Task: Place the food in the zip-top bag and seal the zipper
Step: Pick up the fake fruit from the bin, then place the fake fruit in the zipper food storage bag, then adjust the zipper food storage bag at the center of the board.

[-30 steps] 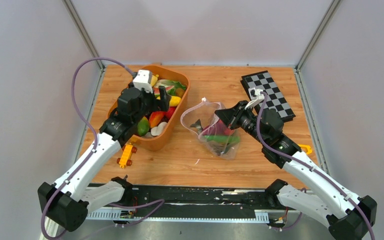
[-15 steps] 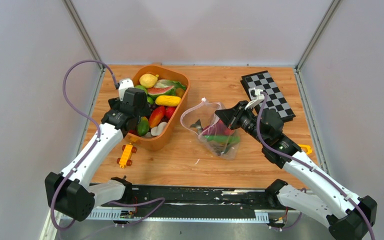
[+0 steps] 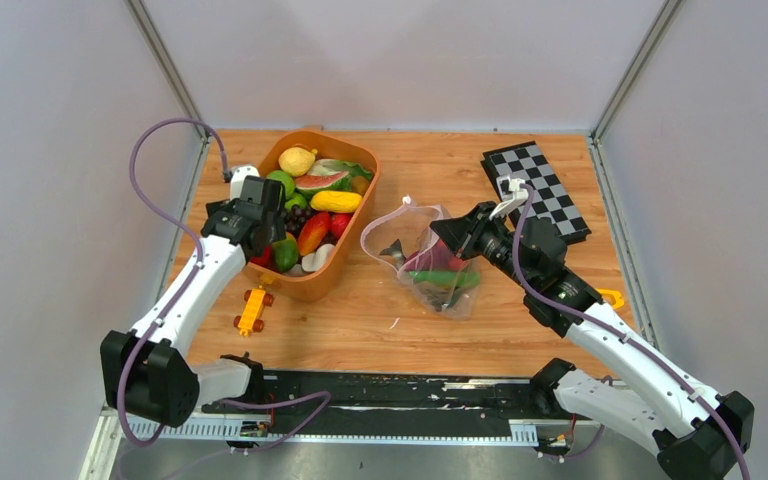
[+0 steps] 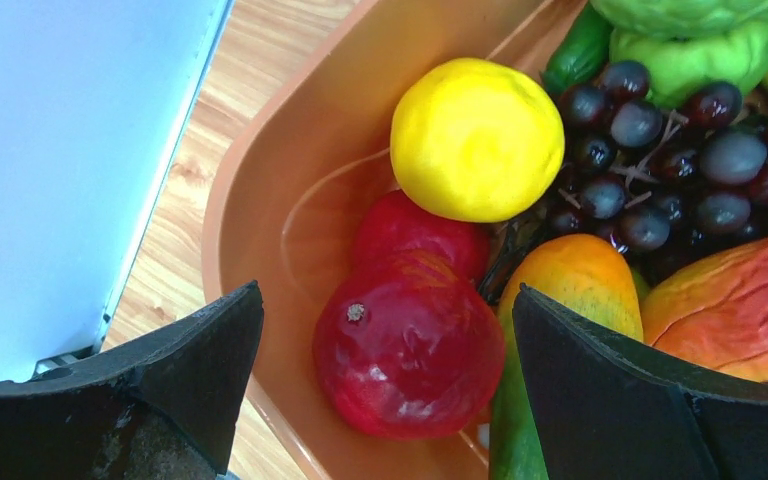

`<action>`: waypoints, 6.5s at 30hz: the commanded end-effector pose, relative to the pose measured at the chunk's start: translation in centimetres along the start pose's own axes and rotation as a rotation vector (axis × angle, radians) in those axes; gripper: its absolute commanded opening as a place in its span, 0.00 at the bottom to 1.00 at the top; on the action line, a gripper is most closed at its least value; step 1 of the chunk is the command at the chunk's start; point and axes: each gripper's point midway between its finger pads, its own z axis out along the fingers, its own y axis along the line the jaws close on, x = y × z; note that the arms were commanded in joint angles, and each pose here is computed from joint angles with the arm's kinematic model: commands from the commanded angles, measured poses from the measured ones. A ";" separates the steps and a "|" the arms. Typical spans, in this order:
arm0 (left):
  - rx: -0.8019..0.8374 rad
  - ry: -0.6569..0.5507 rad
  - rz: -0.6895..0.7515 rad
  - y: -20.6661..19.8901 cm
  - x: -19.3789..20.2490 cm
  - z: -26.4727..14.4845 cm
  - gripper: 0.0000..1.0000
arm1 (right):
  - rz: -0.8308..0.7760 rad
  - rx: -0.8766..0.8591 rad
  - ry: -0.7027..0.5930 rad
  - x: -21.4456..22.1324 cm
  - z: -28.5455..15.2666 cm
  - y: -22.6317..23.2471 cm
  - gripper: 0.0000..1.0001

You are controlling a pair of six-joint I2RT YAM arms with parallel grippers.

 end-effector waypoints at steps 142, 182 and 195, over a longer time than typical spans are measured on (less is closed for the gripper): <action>1.371 -0.153 0.097 -23.3 4.8 -27.7 0.75 | 0.078 -0.034 -0.075 -3.0 1.2 1.5 0.00; 1.365 -0.598 0.642 -19.4 -1.6 -31.7 0.00 | -0.396 -0.092 -0.174 -11.5 -3.5 3.8 0.60; 1.403 -0.718 0.864 -14.8 -1.2 -32.9 0.00 | -0.370 -0.026 -0.209 -8.8 -4.2 -3.9 0.53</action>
